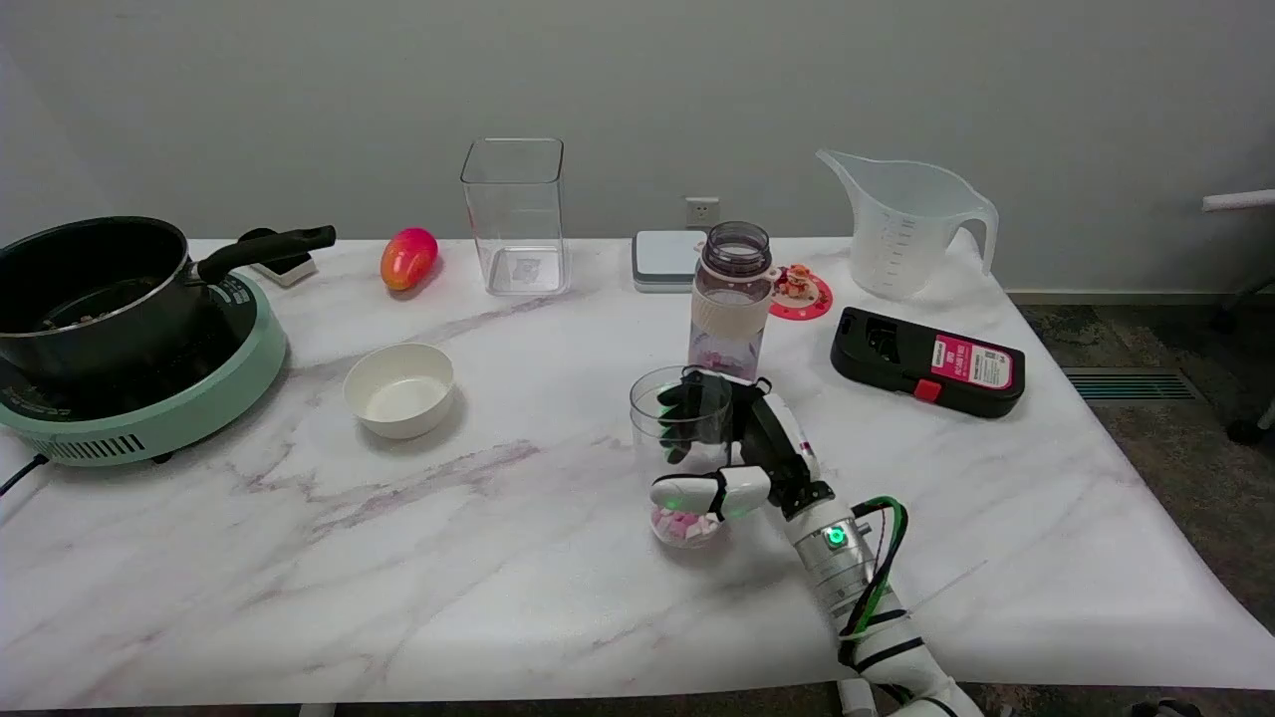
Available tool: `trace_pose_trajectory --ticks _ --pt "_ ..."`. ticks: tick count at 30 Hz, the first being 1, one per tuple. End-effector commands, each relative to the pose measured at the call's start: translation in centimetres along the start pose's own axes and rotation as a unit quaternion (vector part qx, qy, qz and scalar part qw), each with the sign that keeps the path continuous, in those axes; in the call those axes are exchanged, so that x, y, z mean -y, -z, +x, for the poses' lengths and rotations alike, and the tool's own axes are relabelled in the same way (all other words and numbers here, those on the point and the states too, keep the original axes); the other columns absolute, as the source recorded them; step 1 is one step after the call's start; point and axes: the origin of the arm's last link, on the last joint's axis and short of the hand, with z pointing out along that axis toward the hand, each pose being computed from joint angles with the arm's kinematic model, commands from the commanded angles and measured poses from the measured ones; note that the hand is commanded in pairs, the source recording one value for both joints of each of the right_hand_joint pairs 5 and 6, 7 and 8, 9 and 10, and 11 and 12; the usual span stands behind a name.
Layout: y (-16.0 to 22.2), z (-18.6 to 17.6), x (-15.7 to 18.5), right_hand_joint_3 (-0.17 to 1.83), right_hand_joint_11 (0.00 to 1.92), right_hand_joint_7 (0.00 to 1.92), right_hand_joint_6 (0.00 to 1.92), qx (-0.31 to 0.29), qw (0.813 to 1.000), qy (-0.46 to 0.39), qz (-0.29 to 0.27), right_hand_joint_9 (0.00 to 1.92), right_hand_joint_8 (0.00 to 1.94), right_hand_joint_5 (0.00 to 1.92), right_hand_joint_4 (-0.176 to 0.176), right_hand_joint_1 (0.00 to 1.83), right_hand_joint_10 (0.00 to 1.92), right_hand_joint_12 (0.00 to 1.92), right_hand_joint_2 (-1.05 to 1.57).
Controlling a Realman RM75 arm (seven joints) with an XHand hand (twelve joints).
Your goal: Pour the contents of the measuring cup into the bottle.
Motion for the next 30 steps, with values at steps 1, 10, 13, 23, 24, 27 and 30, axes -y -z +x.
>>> trace_pose_trajectory --ticks 1,10,13,23,24,27,30 --pt "-1.9 3.6 0.7 0.30 1.37 1.92 1.92 -0.006 0.999 0.038 0.024 1.76 1.92 1.92 0.000 1.25 1.76 1.37 1.57" --pt "-2.7 6.1 0.9 0.27 1.40 1.92 1.92 -0.048 0.998 0.006 0.039 1.79 1.92 1.92 0.000 1.26 1.79 1.40 1.57" --pt "-3.1 7.2 0.9 0.28 1.41 1.92 1.92 -0.059 0.997 -0.024 0.044 1.79 1.92 1.92 0.000 1.28 1.79 1.41 1.57" --pt "-4.5 10.8 1.3 0.33 1.41 1.92 1.92 -0.095 0.989 -0.095 0.060 1.77 1.92 1.92 0.000 1.27 1.77 1.41 1.57" --pt "-4.7 11.1 1.4 0.33 1.41 1.92 1.92 -0.098 0.988 -0.104 0.060 1.77 1.92 1.92 0.000 1.27 1.77 1.41 1.57" --pt "-4.9 11.8 1.3 0.37 1.41 1.92 1.92 -0.108 0.986 -0.115 0.058 1.77 1.92 1.92 0.000 1.30 1.77 1.41 1.54" --pt "-5.4 12.1 1.6 0.34 1.45 1.92 1.92 -0.110 0.985 -0.115 0.060 1.79 1.92 1.92 0.000 1.29 1.79 1.45 1.57"
